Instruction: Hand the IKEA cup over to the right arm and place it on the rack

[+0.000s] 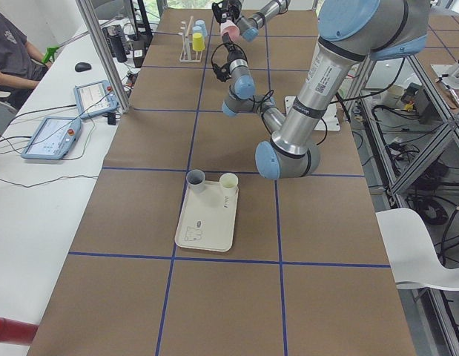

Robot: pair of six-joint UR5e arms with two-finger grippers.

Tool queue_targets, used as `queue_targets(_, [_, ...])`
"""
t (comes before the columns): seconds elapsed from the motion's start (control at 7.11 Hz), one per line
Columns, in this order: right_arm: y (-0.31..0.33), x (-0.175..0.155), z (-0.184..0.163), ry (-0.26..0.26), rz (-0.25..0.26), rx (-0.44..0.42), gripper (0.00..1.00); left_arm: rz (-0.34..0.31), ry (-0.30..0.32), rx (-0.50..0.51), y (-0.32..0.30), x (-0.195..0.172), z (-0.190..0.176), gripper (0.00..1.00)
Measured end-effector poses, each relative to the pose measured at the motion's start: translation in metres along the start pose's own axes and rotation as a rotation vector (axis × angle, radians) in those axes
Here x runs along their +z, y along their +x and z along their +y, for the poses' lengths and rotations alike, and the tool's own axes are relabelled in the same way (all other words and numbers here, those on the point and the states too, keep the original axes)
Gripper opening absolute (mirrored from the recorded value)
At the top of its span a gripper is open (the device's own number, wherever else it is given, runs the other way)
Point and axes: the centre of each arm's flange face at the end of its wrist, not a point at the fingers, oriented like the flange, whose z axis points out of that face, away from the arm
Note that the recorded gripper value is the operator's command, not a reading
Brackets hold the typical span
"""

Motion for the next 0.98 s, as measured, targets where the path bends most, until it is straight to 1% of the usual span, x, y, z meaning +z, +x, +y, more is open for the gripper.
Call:
queue_targets(0.14, [0.001,-0.007,-0.01,0.03,0.001,-0.035,0.26,-0.01,0.035,0.054,0.003,-0.019,-0.014,1.0])
queue_targets(0.28, [0.005,-0.021,-0.032,0.085,0.027,-0.108,0.26,-0.019,0.072,0.111,0.01,-0.034,-0.029,1.0])
queue_targets(0.42, [0.009,-0.043,-0.065,0.146,0.081,-0.211,0.26,-0.024,0.105,0.152,0.02,-0.044,-0.043,1.0])
queue_targets(0.56, [0.011,-0.073,-0.102,0.201,0.155,-0.323,0.27,-0.035,0.141,0.177,0.028,-0.051,-0.058,1.0])
queue_targets(0.7, [0.011,-0.103,-0.134,0.242,0.229,-0.415,0.26,-0.052,0.18,0.19,0.033,-0.057,-0.072,1.0])
queue_targets(0.84, [0.006,-0.128,-0.159,0.281,0.311,-0.486,0.26,-0.074,0.213,0.212,0.034,-0.064,-0.083,1.0])
queue_targets(0.98, [-0.004,-0.146,-0.179,0.322,0.395,-0.544,0.26,-0.102,0.234,0.248,0.029,-0.071,-0.09,1.0])
